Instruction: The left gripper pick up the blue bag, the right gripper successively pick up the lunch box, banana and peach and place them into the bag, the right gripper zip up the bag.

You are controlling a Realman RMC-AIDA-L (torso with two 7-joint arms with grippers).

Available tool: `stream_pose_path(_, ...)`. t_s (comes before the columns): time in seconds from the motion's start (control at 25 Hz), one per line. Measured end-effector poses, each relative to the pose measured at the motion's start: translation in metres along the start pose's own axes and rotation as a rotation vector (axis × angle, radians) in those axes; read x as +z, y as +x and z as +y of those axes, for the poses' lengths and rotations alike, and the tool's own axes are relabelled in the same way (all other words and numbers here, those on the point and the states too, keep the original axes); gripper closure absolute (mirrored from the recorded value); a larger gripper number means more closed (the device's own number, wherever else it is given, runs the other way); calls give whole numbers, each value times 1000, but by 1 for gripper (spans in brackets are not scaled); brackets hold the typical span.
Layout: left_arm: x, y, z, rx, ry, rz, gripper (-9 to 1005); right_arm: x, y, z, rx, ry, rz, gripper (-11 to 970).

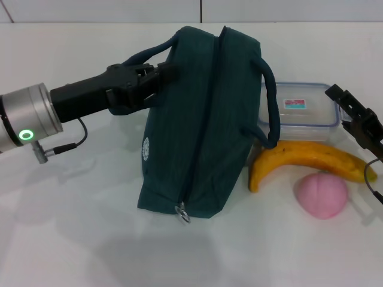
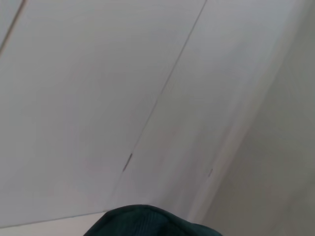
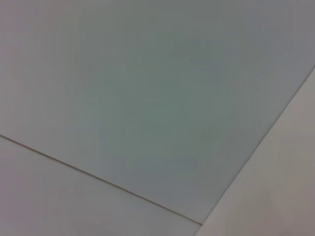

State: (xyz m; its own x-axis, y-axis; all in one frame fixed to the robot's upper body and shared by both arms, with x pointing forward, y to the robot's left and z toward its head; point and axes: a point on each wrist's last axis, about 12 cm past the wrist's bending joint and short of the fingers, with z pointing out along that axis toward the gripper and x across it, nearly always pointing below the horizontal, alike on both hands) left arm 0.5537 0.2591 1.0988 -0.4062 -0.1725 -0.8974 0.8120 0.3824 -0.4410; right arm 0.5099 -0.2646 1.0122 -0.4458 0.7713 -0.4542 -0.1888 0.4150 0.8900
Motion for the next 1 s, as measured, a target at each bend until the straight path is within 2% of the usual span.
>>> stream_pose_path(0.52, 2, 1, -1, 20, 12, -2, 953, 7, -8, 2, 117, -3, -34, 118)
stream_pose_path(1.0, 7, -1, -2, 30, 24, -11, 953, 16, -14, -2, 144, 46, -31, 120)
